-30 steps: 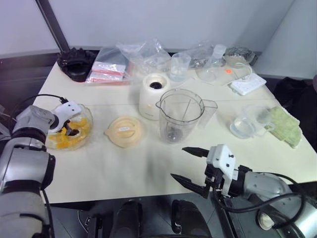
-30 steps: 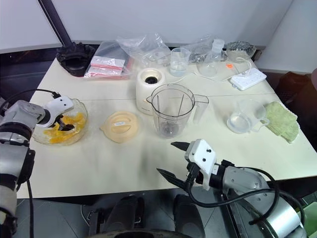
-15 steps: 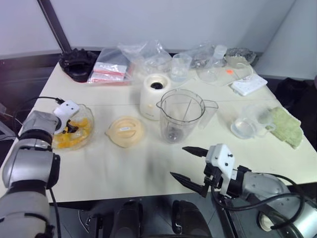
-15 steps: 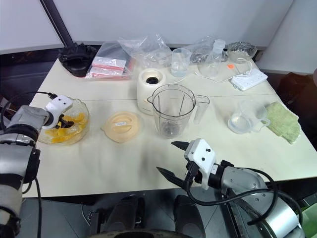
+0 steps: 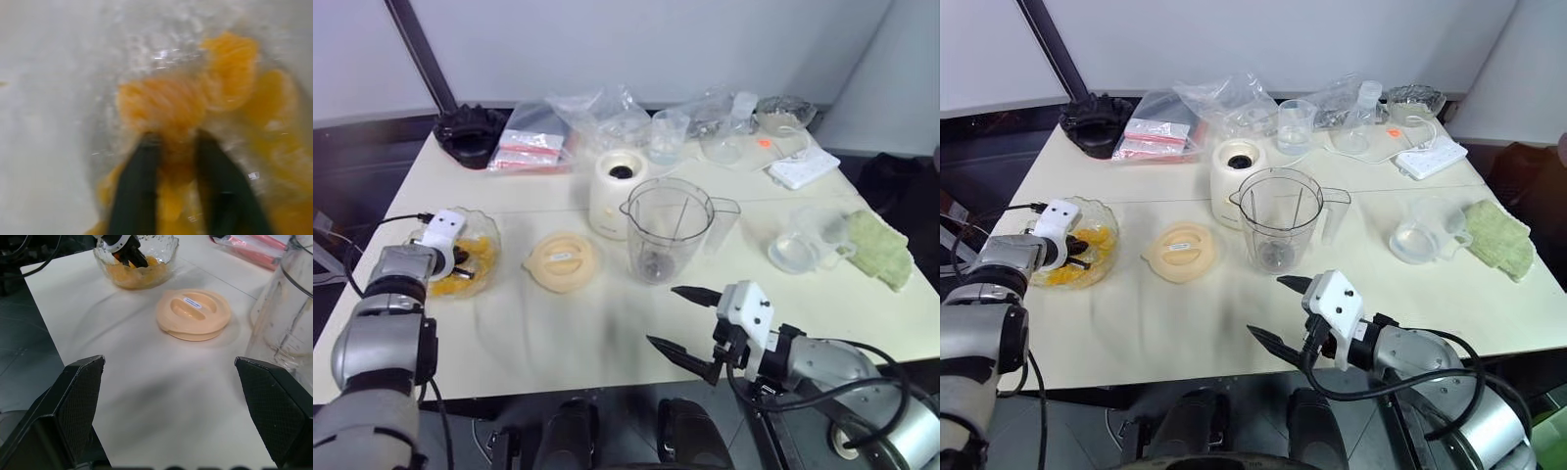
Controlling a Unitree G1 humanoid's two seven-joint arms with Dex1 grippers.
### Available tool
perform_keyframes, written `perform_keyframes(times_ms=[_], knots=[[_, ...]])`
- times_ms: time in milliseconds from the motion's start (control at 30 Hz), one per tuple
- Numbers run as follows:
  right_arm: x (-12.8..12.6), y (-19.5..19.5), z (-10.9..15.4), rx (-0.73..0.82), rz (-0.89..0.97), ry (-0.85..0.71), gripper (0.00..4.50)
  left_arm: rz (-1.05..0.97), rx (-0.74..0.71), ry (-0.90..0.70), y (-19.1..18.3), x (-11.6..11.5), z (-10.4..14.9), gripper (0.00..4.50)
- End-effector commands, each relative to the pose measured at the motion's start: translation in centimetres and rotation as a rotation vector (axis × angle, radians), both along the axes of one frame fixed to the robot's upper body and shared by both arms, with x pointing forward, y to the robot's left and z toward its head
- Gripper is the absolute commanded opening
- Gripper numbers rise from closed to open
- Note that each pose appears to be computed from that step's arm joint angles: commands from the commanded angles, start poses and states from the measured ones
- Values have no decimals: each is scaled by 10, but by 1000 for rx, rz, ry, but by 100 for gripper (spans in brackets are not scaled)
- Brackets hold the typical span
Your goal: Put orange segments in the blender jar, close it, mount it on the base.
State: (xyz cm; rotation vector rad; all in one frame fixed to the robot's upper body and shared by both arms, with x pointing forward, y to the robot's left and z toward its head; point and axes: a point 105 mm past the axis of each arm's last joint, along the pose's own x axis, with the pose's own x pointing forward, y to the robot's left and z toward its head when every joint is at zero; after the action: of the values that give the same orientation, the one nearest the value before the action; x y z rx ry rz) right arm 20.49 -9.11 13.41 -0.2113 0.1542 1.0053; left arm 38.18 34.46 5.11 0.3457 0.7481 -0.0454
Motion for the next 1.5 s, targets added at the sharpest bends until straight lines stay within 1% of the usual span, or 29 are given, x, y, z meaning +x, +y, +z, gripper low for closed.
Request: perform_keyframes(times_ms=[33, 100, 233, 333, 433, 500, 567, 733, 800, 867, 900, 933, 1000, 1033, 1100, 1200, 1333, 1433, 1500], knots=[[-1, 2, 7, 15, 11, -36, 450, 48, 1, 96, 8, -21, -28, 3], [-3, 3, 8, 20, 13, -37, 450, 32, 10, 96, 11, -23, -27, 3], [-7, 2, 8, 14, 28, -33, 450, -12, -1, 63, 14, -19, -13, 3], [-7, -1, 3, -21, 34, -40, 450, -29, 19, 24, 22, -16, 5, 3], [-5, -2, 0, -17, 26, -38, 450, -55, 20, -29, 26, -9, 27, 3], [-5, 1, -1, -12, 33, -35, 450, -69, -20, -71, 24, -5, 43, 3], [-5, 2, -2, -8, 40, -31, 450, -104, -49, -84, 22, -5, 51, 3], [-4, -3, -5, -13, 41, -26, 450, -213, -134, -82, 15, -20, 63, 3], [-4, -8, -8, -25, 42, -23, 450, -269, -213, -90, 9, -31, 69, 3], [-4, -10, -10, -33, 45, -24, 450, -332, -252, -121, 4, -40, 77, 3], [-4, -11, -11, -37, 44, -28, 450, -350, -317, -124, 3, -49, 80, 3], [-4, -13, -13, -51, 46, -42, 450, -428, -347, -174, 0, -57, 89, 3], [-2, -14, -16, -70, 46, -66, 450, -495, -485, -259, -3, -69, 112, 3], [-1, -14, -16, -72, 46, -73, 450, -512, -518, -287, -3, -71, 119, 3], [4, -13, -17, -64, 42, -80, 450, -510, -581, -291, 0, -76, 128, 3], [7, -10, -18, -56, 40, -96, 450, -493, -617, -290, 7, -79, 135, 3], [10, -6, -11, -37, 13, -160, 450, -480, -689, -297, 12, -81, 143, 3], [8, -3, -5, -33, 26, -189, 450, -466, -642, -261, 19, -82, 139, 3], [7, -1, 0, -31, 32, -201, 450, -473, -641, -262, 18, -80, 143, 3]])
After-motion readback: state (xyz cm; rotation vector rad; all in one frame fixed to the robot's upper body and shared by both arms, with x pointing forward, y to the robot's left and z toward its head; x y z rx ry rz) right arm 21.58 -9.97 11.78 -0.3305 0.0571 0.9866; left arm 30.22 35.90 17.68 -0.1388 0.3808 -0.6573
